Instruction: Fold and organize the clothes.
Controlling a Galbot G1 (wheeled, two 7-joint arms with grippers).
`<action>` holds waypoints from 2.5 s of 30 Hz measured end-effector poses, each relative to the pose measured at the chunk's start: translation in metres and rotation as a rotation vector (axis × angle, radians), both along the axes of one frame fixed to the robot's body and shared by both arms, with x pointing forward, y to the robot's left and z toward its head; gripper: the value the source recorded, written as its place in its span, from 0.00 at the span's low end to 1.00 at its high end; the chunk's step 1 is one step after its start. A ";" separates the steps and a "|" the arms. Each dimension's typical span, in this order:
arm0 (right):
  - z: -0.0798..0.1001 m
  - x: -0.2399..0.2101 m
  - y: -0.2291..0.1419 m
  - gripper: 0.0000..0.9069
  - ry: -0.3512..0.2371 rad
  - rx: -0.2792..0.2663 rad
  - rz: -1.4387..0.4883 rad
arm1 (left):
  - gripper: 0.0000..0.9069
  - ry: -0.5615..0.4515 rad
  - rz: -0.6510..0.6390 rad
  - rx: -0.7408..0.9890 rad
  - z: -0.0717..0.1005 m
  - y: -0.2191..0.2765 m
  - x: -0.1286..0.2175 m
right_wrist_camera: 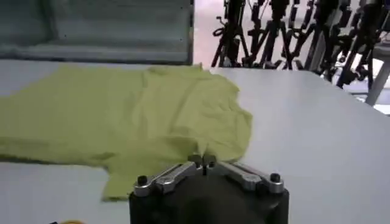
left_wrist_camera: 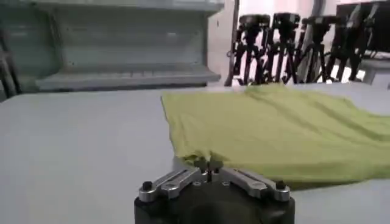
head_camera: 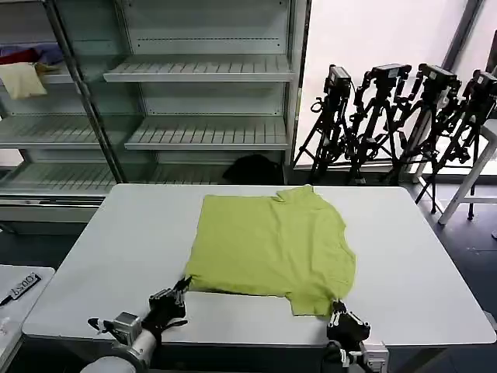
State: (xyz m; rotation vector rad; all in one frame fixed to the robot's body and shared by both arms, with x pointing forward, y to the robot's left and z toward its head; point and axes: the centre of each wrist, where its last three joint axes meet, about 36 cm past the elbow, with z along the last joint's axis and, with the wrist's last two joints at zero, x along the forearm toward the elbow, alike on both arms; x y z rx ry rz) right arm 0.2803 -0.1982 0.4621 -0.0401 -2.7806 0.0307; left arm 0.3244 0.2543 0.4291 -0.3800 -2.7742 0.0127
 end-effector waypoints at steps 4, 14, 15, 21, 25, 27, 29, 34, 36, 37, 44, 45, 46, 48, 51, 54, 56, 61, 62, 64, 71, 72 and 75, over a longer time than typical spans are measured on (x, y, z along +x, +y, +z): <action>0.006 0.016 0.000 0.00 -0.036 -0.001 0.003 | 0.00 -0.017 0.006 -0.033 0.005 0.000 0.009; 0.010 0.065 -0.003 0.00 -0.097 -0.015 0.003 | 0.00 -0.034 0.022 -0.067 0.013 0.000 0.043; 0.009 0.070 -0.003 0.00 -0.099 -0.018 0.004 | 0.00 -0.034 0.022 -0.068 0.013 -0.001 0.047; 0.004 0.095 -0.005 0.00 -0.099 -0.033 0.005 | 0.00 -0.023 0.025 -0.060 0.010 -0.002 0.064; -0.001 0.108 -0.006 0.00 -0.091 -0.038 0.004 | 0.00 -0.013 0.028 -0.049 0.006 -0.004 0.073; -0.004 0.115 -0.007 0.00 -0.086 -0.041 0.004 | 0.00 -0.010 0.031 -0.044 0.004 -0.004 0.078; -0.006 0.121 -0.007 0.00 -0.081 -0.047 0.004 | 0.00 -0.008 0.033 -0.039 0.002 -0.005 0.081; -0.011 0.135 -0.008 0.00 -0.071 -0.052 -0.001 | 0.01 -0.002 0.032 -0.022 -0.001 -0.007 0.091; -0.013 0.140 -0.010 0.00 -0.067 -0.053 -0.002 | 0.01 0.000 0.033 -0.016 -0.003 -0.008 0.095; -0.014 0.143 -0.011 0.00 -0.065 -0.054 -0.003 | 0.01 0.001 0.033 -0.013 -0.004 -0.009 0.096; -0.017 0.157 -0.013 1.00 -0.059 -0.066 -0.006 | 1.00 0.006 0.036 0.004 -0.007 -0.011 0.107; -0.017 0.159 -0.013 1.00 -0.059 -0.067 -0.008 | 1.00 0.006 0.037 0.005 -0.007 -0.011 0.108; -0.017 0.161 -0.013 1.00 -0.060 -0.069 -0.009 | 1.00 0.005 0.038 0.007 -0.007 -0.011 0.109; -0.017 0.164 -0.014 1.00 -0.062 -0.071 -0.013 | 1.00 0.004 0.039 0.010 -0.008 -0.011 0.111; -0.017 0.167 -0.016 1.00 -0.063 -0.077 -0.022 | 1.00 -0.002 0.042 0.012 -0.007 -0.012 0.113; -0.018 0.167 -0.019 1.00 -0.063 -0.083 -0.027 | 1.00 -0.006 0.043 0.012 -0.007 -0.012 0.113; -0.018 0.166 -0.023 1.00 -0.057 -0.088 -0.032 | 1.00 -0.012 0.046 0.010 -0.006 -0.011 0.113; -0.018 0.157 -0.033 1.00 -0.055 -0.091 -0.042 | 1.00 -0.028 0.057 0.010 -0.001 -0.006 0.112; -0.018 0.154 -0.035 1.00 -0.054 -0.090 -0.044 | 1.00 -0.031 0.058 0.011 0.000 -0.006 0.111; -0.017 0.148 -0.039 1.00 -0.054 -0.089 -0.047 | 1.00 -0.035 0.059 0.011 0.001 -0.005 0.110; -0.022 0.127 -0.053 1.00 -0.032 -0.089 -0.071 | 1.00 -0.021 0.049 0.015 -0.006 -0.007 0.101; -0.023 0.125 -0.054 1.00 -0.028 -0.088 -0.075 | 1.00 -0.017 0.047 0.015 -0.008 -0.008 0.099; -0.028 0.119 -0.057 1.00 -0.016 -0.085 -0.081 | 1.00 -0.005 0.047 0.019 -0.011 -0.009 0.096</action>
